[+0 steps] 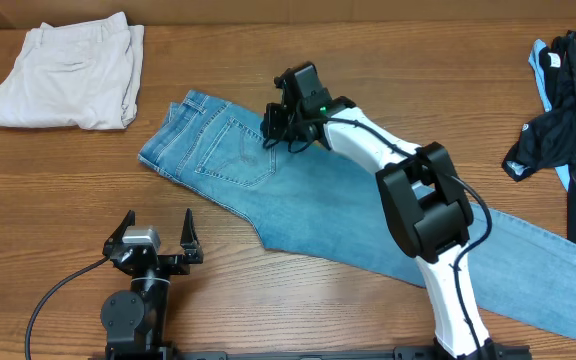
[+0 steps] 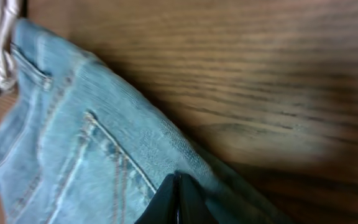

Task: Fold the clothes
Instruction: 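Pull the light-blue jeans leftward onto the table center with the right gripper, then release the jeans and lift the right gripper away, then grasp the jeans waistband with the left gripper and leg hem with right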

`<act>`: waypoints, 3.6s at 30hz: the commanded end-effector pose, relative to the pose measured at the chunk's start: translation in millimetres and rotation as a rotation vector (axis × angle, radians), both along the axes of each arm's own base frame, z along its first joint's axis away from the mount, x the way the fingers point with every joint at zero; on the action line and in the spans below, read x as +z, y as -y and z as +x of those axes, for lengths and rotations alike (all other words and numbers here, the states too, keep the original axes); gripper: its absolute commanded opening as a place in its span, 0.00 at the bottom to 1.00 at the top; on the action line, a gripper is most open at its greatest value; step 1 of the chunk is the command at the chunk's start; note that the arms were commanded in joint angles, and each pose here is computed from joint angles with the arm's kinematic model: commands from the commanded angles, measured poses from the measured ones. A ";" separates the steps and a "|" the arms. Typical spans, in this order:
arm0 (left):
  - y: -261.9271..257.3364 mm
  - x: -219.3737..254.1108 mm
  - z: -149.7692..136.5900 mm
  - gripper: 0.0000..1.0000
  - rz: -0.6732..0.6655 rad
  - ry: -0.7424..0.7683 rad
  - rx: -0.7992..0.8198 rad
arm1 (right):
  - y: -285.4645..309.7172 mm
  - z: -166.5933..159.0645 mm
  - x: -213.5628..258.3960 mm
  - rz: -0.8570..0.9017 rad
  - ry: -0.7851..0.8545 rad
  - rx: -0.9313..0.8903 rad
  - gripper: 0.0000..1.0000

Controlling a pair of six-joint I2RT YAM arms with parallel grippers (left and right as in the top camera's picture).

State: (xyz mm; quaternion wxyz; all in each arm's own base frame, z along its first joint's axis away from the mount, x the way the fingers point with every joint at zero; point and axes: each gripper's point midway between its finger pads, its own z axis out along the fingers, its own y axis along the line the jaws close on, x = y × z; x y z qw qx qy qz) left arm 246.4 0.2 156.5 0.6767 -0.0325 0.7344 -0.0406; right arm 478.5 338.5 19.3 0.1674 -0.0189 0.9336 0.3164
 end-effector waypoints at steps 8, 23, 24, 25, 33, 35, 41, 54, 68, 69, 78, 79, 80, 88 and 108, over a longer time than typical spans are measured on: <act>-0.5 -0.7 -0.1 1.00 0.019 0.004 0.005 | -87.1 -70.9 -31.3 0.105 -0.139 0.156 0.04; -0.5 -0.7 -0.1 1.00 0.019 0.004 0.005 | -171.2 -169.6 -11.6 0.212 -0.167 0.444 0.06; -0.5 -0.7 -0.1 1.00 0.019 0.004 0.005 | -172.8 -169.8 -9.8 0.214 -0.158 0.452 0.06; -0.5 -0.7 -0.1 1.00 0.019 0.004 0.005 | -175.8 -168.1 -5.0 0.217 -0.135 0.466 0.06; -0.5 -0.8 -0.1 1.00 0.019 0.003 0.005 | -129.4 -86.8 55.0 -0.138 0.089 0.304 0.72; -0.6 -0.7 -0.1 1.00 0.019 0.004 0.005 | -102.0 -60.1 86.2 -0.225 0.138 0.206 0.76; -0.6 -0.7 -0.1 1.00 0.019 0.004 0.005 | -7.8 -23.0 162.9 -0.304 0.123 0.030 0.76; -0.6 -0.7 -0.1 1.00 0.019 0.004 0.005 | 208.9 -54.0 278.3 -0.557 0.094 -0.349 0.80; 0.7 -0.4 -0.1 1.00 0.016 0.005 -0.002 | 257.9 -145.7 331.4 -0.514 0.107 -0.440 0.86; 2.4 -0.3 -0.1 1.00 -0.001 0.005 -0.011 | 260.2 -157.8 327.9 -0.521 0.094 -0.433 0.88; 64.9 26.9 -13.5 1.00 -0.275 0.053 -0.376 | 320.8 -234.6 282.8 -0.585 0.033 -0.661 1.00; 69.5 30.8 -16.1 1.00 -0.274 0.057 -0.406 | 325.1 -238.0 277.1 -0.573 0.035 -0.679 1.00; 73.1 36.5 -18.8 1.00 -0.271 0.062 -0.430 | 330.0 -240.7 271.4 -0.563 0.036 -0.702 1.00; 58.2 78.2 -23.5 1.00 -0.185 -0.079 -0.323 | 352.4 -223.5 227.5 -0.463 -0.006 -0.771 1.00; -42.4 16.9 40.9 1.00 0.015 -1.068 0.089 | 352.6 -195.9 159.9 -0.425 -0.240 -0.665 1.00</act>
